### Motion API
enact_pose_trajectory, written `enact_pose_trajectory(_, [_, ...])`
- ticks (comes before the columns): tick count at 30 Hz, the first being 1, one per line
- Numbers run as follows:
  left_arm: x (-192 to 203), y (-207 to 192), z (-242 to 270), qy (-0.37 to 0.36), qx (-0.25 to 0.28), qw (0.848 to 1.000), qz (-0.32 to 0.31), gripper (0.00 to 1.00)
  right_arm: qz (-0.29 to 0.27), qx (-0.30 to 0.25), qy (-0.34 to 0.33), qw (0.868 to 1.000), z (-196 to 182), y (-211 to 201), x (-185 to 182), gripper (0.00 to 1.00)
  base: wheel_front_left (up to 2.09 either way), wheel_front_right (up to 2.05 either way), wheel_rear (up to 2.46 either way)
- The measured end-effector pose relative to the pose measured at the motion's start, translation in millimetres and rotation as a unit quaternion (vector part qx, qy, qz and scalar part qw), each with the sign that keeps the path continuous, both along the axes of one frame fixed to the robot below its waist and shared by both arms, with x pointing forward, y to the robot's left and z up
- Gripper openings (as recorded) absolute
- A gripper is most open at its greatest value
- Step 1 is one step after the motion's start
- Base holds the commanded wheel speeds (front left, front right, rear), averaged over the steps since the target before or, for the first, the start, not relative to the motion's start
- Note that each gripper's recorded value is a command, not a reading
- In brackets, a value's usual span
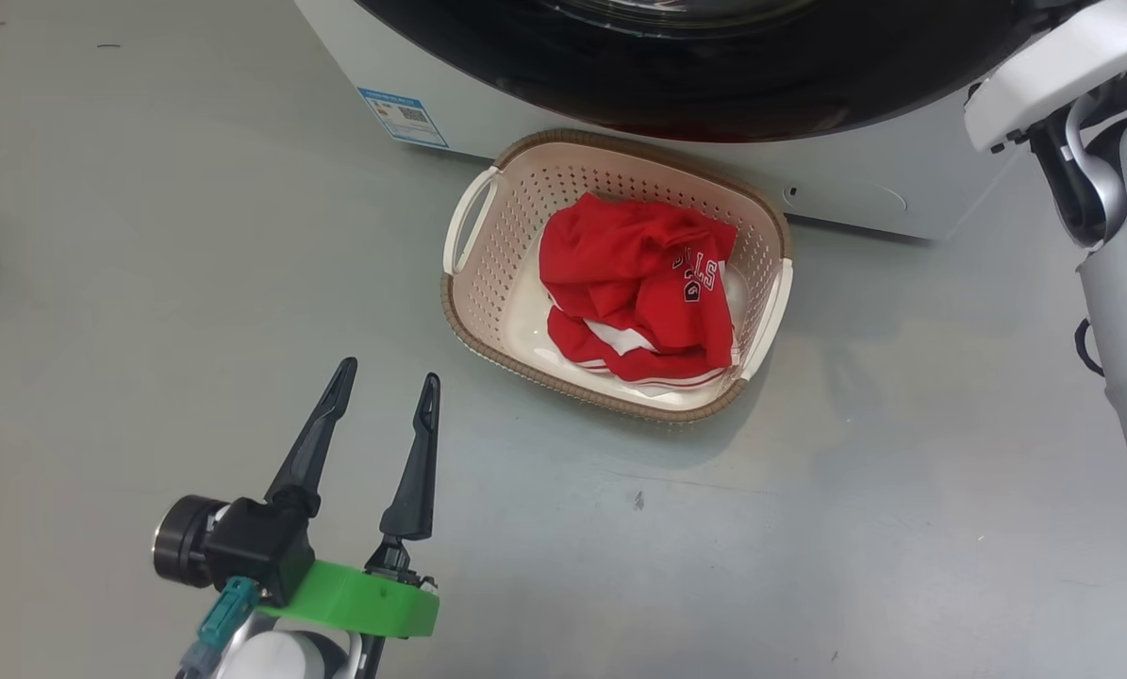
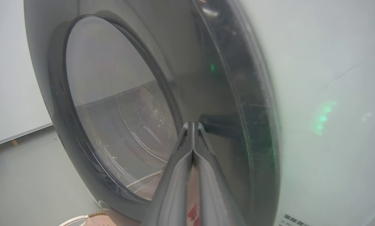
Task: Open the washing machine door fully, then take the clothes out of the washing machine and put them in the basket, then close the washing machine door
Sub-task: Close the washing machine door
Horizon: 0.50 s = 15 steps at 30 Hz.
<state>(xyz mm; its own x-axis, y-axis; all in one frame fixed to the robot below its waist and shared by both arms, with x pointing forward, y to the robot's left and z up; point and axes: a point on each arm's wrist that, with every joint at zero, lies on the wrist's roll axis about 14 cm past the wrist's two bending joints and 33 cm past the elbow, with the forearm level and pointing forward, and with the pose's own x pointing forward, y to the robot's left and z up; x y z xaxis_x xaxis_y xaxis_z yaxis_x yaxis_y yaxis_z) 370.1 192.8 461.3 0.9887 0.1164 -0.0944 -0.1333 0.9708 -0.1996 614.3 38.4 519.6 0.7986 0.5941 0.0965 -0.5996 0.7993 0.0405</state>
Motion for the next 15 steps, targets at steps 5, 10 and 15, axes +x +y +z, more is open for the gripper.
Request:
enact_pose_trajectory(5, [1.1, 2.1, -1.7, 0.002, 0.002, 1.000, 0.003, 1.00, -0.004, 0.020, 0.008, 1.000, -0.2, 2.6, 3.2, 0.00, 0.00, 0.00, 0.00])
enact_pose_trajectory(10, [2.6, 3.5, -1.6, 0.000, -0.001, 1.000, 0.005, 1.00, -0.004, 0.026, 0.008, 1.000, -0.7, 5.1, 3.4, 0.00, 0.00, 0.00, 0.00])
enact_pose_trajectory(15, [1.6, 4.5, -1.5, 0.000, 0.000, 1.000, 0.008, 1.00, -0.003, 0.030, 0.009, 1.000, -0.1, 7.0, -0.1, 0.00, 0.00, 0.00, 0.00])
